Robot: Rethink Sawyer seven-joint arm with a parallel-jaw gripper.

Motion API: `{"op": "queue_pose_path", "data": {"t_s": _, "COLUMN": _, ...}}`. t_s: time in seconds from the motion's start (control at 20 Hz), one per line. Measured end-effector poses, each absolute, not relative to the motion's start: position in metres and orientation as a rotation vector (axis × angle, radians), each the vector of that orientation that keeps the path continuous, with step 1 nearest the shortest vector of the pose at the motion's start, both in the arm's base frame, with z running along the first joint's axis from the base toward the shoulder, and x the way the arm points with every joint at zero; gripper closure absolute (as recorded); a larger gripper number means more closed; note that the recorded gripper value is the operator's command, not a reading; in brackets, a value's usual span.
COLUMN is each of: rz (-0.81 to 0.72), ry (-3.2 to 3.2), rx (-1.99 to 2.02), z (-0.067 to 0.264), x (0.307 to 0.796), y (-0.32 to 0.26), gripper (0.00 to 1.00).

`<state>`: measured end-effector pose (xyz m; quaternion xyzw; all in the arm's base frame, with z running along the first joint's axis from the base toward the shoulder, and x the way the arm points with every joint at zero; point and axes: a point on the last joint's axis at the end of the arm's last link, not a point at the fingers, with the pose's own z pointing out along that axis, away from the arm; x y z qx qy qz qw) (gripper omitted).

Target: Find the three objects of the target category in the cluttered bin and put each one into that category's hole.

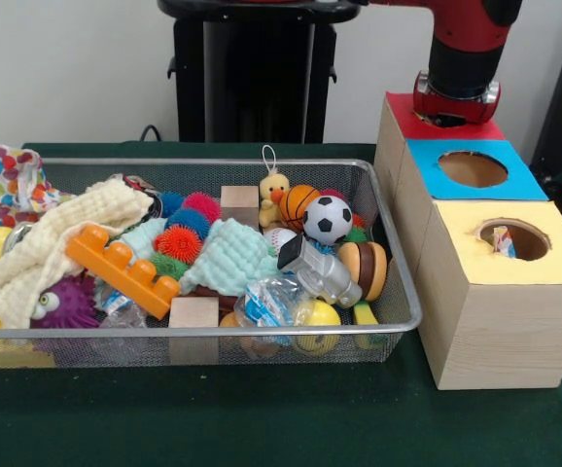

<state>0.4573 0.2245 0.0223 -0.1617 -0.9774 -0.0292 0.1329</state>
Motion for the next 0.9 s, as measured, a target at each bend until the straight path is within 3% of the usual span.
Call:
{"op": "queue_pose_path", "data": {"t_s": 0.5, "rz": -0.002, "ry": -2.89, "rx": -0.432, "z": 0.037, "x": 0.451, "y": 0.226, "gripper": 1.0}}
{"op": "queue_pose_path", "data": {"t_s": 0.9, "rz": -0.002, "ry": -2.887, "rx": -0.437, "z": 0.086, "x": 0.461, "y": 0.223, "gripper": 1.0}}
